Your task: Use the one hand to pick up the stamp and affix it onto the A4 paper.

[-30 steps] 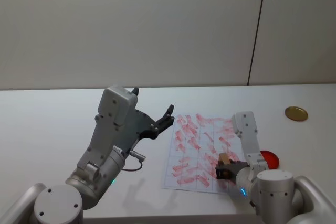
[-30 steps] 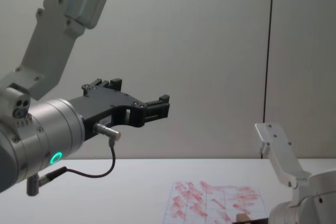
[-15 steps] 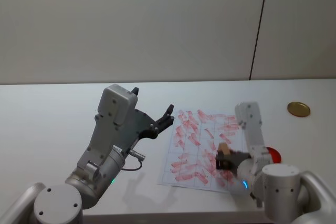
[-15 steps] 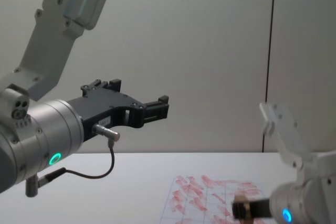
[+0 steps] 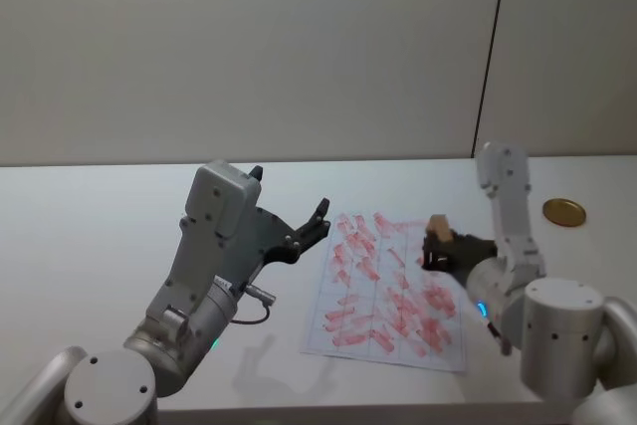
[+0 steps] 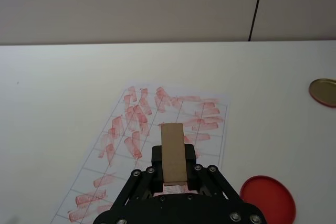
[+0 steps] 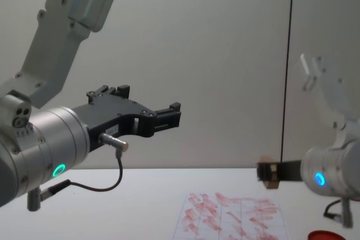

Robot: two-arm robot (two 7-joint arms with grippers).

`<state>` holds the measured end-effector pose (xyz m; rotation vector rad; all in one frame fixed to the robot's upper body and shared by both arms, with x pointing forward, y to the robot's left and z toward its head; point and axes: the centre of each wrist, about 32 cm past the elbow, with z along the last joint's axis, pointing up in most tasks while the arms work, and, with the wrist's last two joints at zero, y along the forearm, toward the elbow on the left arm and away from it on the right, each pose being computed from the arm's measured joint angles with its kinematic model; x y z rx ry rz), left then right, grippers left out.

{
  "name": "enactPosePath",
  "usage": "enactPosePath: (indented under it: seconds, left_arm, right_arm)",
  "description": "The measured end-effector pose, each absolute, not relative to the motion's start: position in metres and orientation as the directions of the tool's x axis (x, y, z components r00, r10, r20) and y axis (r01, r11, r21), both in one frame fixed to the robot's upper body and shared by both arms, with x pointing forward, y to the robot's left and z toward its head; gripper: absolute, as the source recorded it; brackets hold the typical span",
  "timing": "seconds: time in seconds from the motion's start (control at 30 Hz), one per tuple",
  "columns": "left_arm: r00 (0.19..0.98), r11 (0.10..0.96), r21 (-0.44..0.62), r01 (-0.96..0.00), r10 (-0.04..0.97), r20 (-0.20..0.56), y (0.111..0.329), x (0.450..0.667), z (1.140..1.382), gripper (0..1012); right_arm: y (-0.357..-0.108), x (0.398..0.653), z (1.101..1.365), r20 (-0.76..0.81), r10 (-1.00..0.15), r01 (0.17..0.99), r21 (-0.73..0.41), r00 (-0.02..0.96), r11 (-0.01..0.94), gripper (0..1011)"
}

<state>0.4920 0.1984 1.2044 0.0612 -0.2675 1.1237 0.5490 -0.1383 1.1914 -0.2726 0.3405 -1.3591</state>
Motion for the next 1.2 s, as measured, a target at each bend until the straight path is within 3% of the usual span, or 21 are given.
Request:
enactPosePath:
  seconds: [0.47, 0.8, 1.2]
  left_arm:
    - [0.404, 0.434, -0.086, -0.897, 0.882, 0.242, 0.198, 0.492, 1.204, 993]
    - [0.404, 0.434, -0.086, -0.897, 0.882, 0.243, 0.198, 0.492, 1.204, 993]
    - [0.404, 0.434, -0.086, -0.897, 0.882, 0.243, 0.198, 0.492, 1.204, 993]
  right_arm:
    - [-0.163, 0.549, 1.196, -0.049, -0.996, 0.924, -0.37, 0.08, 0.092, 217]
    - [-0.185, 0.557, 1.179, -0.016, -1.0, 0.908, -0.419, 0.012, 0.017, 217]
    - [-0.196, 0.567, 1.155, 0.003, -1.0, 0.871, -0.491, -0.004, -0.005, 217]
